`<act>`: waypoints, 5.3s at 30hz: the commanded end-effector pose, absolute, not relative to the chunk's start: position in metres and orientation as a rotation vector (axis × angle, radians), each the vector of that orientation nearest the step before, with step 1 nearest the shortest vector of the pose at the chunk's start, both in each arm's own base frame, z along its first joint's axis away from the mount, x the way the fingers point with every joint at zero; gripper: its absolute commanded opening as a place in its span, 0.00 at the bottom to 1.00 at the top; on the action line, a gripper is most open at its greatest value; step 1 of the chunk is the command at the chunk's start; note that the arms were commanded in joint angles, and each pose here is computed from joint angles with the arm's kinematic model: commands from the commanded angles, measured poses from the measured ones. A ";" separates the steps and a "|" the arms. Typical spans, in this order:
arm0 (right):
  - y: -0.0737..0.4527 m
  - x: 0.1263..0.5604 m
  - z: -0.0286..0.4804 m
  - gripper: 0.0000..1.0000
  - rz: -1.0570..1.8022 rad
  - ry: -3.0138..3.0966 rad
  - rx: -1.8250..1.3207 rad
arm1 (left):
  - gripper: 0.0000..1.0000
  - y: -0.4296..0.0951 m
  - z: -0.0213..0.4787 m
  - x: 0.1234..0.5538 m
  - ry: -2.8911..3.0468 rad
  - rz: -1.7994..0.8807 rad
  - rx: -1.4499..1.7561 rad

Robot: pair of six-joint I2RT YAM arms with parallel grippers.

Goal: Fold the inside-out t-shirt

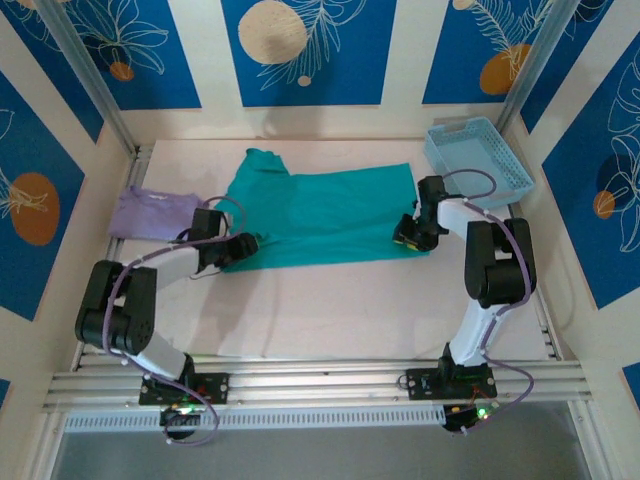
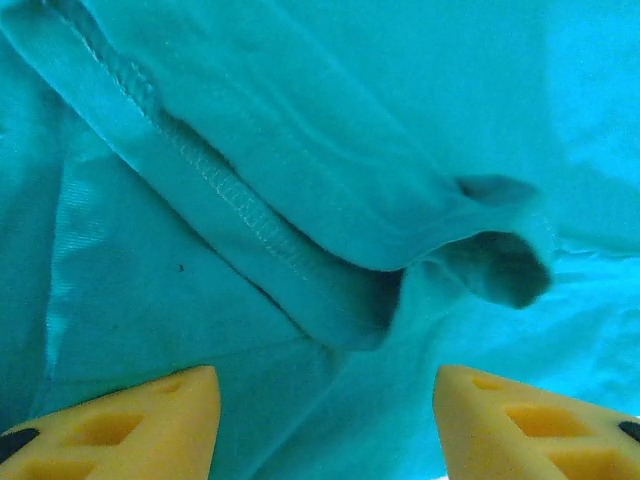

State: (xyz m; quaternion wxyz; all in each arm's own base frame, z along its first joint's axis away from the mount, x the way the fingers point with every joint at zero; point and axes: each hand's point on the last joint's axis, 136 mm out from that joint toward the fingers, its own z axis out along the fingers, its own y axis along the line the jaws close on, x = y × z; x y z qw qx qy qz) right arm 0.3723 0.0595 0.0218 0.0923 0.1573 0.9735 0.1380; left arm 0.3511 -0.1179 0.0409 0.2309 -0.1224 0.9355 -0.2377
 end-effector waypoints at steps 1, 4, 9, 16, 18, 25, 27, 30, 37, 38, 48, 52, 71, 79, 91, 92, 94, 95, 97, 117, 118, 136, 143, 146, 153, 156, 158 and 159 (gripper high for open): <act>0.049 0.341 0.010 0.37 0.416 2.986 0.586 | 0.58 -0.114 0.029 0.350 2.597 -0.609 -0.291; 0.047 0.326 0.007 0.34 0.462 2.990 0.645 | 0.57 -0.115 0.021 0.341 2.623 -0.614 -0.285; 0.037 0.295 0.012 0.33 0.431 2.972 0.705 | 0.57 -0.129 0.022 0.296 2.664 -0.697 -0.252; 0.068 0.297 0.092 0.39 0.511 2.677 0.334 | 0.58 -0.147 0.069 0.249 2.570 -0.791 -0.191; 0.121 0.300 0.119 0.44 0.637 2.566 0.006 | 0.60 -0.134 0.079 0.253 2.526 -0.703 -0.198; 0.288 0.298 0.147 0.53 0.753 2.282 -0.778 | 0.59 -0.125 0.079 0.259 2.516 -0.727 -0.281; 0.326 0.299 0.138 0.59 0.765 2.256 -0.908 | 0.59 -0.126 0.075 0.259 2.523 -0.750 -0.295; 0.367 0.306 0.115 0.60 0.741 2.261 -1.039 | 0.59 -0.124 0.068 0.258 2.531 -0.757 -0.315; 0.418 0.317 0.066 0.60 0.687 2.330 -1.203 | 0.58 -0.111 0.050 0.250 2.562 -0.737 -0.355; 0.420 0.318 0.061 0.58 0.684 2.340 -1.210 | 0.58 -0.109 0.049 0.249 2.562 -0.731 -0.358; 0.418 0.333 0.071 0.12 0.740 2.395 -1.055 | 0.58 -0.109 0.065 0.252 2.519 -0.715 -0.251; 0.401 0.347 0.071 0.08 0.823 2.510 -0.835 | 0.59 -0.115 0.073 0.258 2.467 -0.759 -0.227; 0.354 0.381 0.068 0.37 0.896 2.683 -0.422 | 0.58 -0.121 0.088 0.311 2.390 -0.707 -0.221; 0.338 0.366 0.087 0.38 0.860 2.636 -0.432 | 0.58 -0.134 0.062 0.347 2.492 -0.724 -0.238; 0.331 0.363 0.097 0.39 0.869 2.608 -0.423 | 0.58 -0.156 0.062 0.393 2.451 -0.830 -0.237; 0.331 0.363 0.097 0.39 0.868 2.609 -0.421 | 0.58 -0.157 0.062 0.397 2.451 -0.830 -0.233; 0.330 0.363 0.097 0.39 0.868 2.609 -0.421 | 0.58 -0.158 0.062 0.405 2.453 -0.824 -0.230; 0.330 0.362 0.097 0.39 0.868 2.611 -0.421 | 0.58 -0.158 0.062 0.409 2.452 -0.818 -0.234; 0.328 0.361 0.097 0.39 0.860 2.614 -0.416 | 0.58 -0.158 0.063 0.417 2.446 -0.815 -0.239; 0.086 0.310 0.056 0.58 0.462 2.804 0.427 | 0.61 -0.170 0.071 0.296 2.513 -0.901 -0.181; 0.082 0.312 0.053 0.59 0.472 2.809 0.456 | 0.62 -0.167 0.066 0.294 2.527 -0.867 -0.173; 0.062 0.248 0.028 0.70 0.688 2.947 0.790 | 0.61 -0.118 -0.001 0.218 2.726 -0.720 -0.405; 0.061 0.223 0.045 0.68 0.749 2.809 0.870 | 0.61 -0.105 0.033 0.202 2.647 -0.684 -0.441; 0.071 0.249 0.075 0.69 0.753 2.684 0.674 | 0.62 -0.100 0.077 0.236 2.485 -0.625 -0.355; 0.067 0.339 0.122 0.81 0.553 2.506 0.408 | 0.66 -0.110 0.131 0.359 2.288 -0.606 -0.274; 0.053 0.380 0.124 0.81 0.522 2.505 0.445 | 0.66 -0.112 0.120 0.418 2.327 -0.611 -0.292; 0.045 0.402 0.122 0.80 0.456 2.514 0.446 | 0.64 -0.115 0.110 0.454 2.345 -0.691 -0.322; 0.044 0.410 0.122 0.80 0.447 2.514 0.444 | 0.64 -0.116 0.105 0.468 2.348 -0.716 -0.337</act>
